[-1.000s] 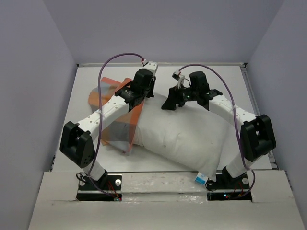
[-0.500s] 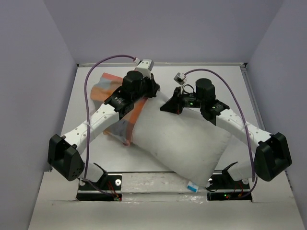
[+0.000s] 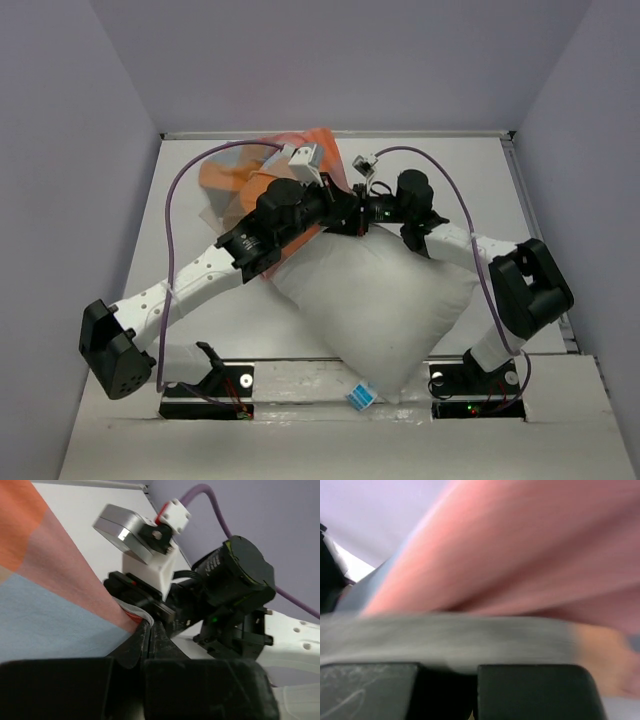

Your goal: Put the pillow into the pillowcase

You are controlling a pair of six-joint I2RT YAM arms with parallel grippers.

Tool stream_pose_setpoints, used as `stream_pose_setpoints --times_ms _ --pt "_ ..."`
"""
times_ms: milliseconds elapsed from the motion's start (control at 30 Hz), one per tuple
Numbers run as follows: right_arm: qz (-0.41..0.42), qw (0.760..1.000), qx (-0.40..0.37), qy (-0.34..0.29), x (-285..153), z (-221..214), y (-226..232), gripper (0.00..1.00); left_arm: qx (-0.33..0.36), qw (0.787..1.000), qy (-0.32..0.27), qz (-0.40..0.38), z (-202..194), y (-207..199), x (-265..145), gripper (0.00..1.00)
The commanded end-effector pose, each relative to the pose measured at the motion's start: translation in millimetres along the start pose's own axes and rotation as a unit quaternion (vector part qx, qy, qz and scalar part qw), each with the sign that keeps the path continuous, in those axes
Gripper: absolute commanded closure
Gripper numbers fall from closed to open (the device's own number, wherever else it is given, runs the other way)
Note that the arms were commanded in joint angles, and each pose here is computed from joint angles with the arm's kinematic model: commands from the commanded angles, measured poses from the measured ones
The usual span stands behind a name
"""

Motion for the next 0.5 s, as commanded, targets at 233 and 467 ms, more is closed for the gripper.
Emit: stream_pose_setpoints --times_ms 233,467 --pt "-0.153 0.978 -0.019 -0.142 -21 27 -14 1.00 -0.115 0.970 0.035 -0.213 -12 -120 -56 1.00" --pt "-0.170 0.969 -0.006 -0.178 -66 27 5 1.00 -0.069 0.997 -0.007 -0.041 -27 -60 -59 1.00"
Point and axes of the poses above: each gripper's point midway between its finger pads, its own x axis out along the fingers, its own y axis along the line the jaws close on, z = x × y, the point moved 8 cm from there along -x, back along the fingers, and after that the axes turned 6 degrees about -x, right-handed, at the moved point
